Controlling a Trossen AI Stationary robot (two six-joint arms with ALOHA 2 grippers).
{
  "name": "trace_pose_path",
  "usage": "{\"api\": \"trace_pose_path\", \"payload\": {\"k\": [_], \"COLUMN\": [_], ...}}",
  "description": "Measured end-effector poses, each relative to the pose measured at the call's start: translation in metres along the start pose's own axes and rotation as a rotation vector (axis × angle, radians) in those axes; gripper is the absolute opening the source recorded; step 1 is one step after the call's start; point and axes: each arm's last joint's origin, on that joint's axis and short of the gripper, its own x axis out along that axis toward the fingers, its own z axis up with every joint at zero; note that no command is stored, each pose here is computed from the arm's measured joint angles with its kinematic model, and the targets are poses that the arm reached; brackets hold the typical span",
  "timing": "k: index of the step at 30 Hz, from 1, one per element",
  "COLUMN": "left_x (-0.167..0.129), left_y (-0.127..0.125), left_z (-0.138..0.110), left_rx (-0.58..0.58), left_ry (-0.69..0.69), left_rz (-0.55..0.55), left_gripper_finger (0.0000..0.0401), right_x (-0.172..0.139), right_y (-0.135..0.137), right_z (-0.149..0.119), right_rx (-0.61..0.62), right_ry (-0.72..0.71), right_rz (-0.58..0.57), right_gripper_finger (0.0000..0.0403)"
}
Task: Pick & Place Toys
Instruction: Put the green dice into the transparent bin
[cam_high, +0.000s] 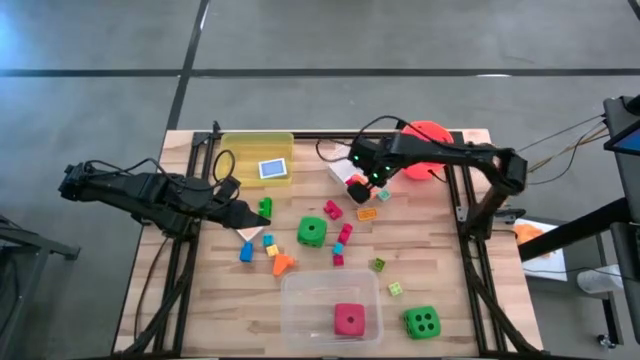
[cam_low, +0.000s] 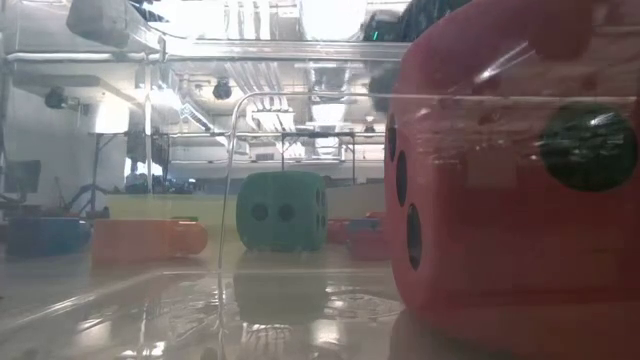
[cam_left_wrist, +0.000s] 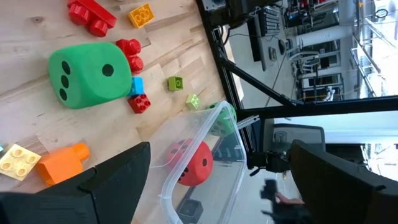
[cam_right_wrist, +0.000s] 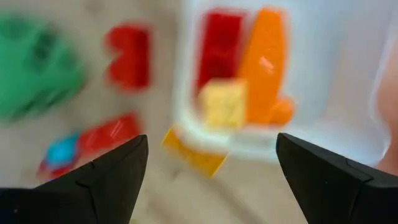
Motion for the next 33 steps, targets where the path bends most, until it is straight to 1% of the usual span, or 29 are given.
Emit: {"api": "trace_pose_path", "payload": {"k": [6,8,11,14,18,20,21,24,26,28,30,33], "left_x": [0.000,0.000,0.000,0.001,0.004,0.005,0.007,0.010,0.011,0.012,0.012,0.015], "left_y": [0.000,0.000,0.000,0.000,0.000,0.001,0.001,0.001,0.002,0.001,-0.002,-0.016], "left_z": [0.000,0.000,0.000,0.000,0.000,-0.001,-0.001,-0.001,-0.001,-0.001,0.000,0.003], "left_rx": [0.029,0.030,0.030,0.030,0.030,0.031,0.031,0.032,0.032,0.031,0.045,0.118], "left_ry": [0.001,0.001,0.001,0.001,0.003,0.005,0.006,0.007,0.009,0.008,-0.001,-0.027], "left_rz": [0.002,0.003,0.002,0.003,0.014,0.020,0.026,0.035,0.041,0.039,0.004,-0.131], "left_gripper_finger": [0.0370,0.0370,0.0370,0.0370,0.0370,0.0370,0.0370,0.0370,0.0370,0.0370,0.0370,0.0370], "right_x": [-0.044,-0.054,-0.068,-0.074,-0.071,-0.068,-0.066,-0.060,-0.055,-0.049,-0.042,-0.031], "right_y": [0.048,0.060,0.072,0.077,0.078,0.079,0.080,0.090,0.094,0.098,0.099,0.096], "right_z": [-0.062,-0.085,-0.115,-0.142,-0.174,-0.188,-0.195,-0.216,-0.228,-0.239,-0.248,-0.257], "right_rx": [-0.248,-0.290,-0.229,-0.165,-0.132,-0.143,-0.169,-0.309,-0.354,-0.371,-0.374,-0.366], "right_ry": [0.001,0.017,0.033,0.060,0.119,0.164,0.179,0.175,0.178,0.200,0.244,0.296], "right_rz": [0.095,0.114,0.146,0.169,0.163,0.174,0.189,0.271,0.316,0.349,0.350,0.314], "right_gripper_finger": [0.0349,0.0349,0.0349,0.0349,0.0349,0.0349,0.0349,0.0349,0.0349,0.0349,0.0349,0.0349]}}
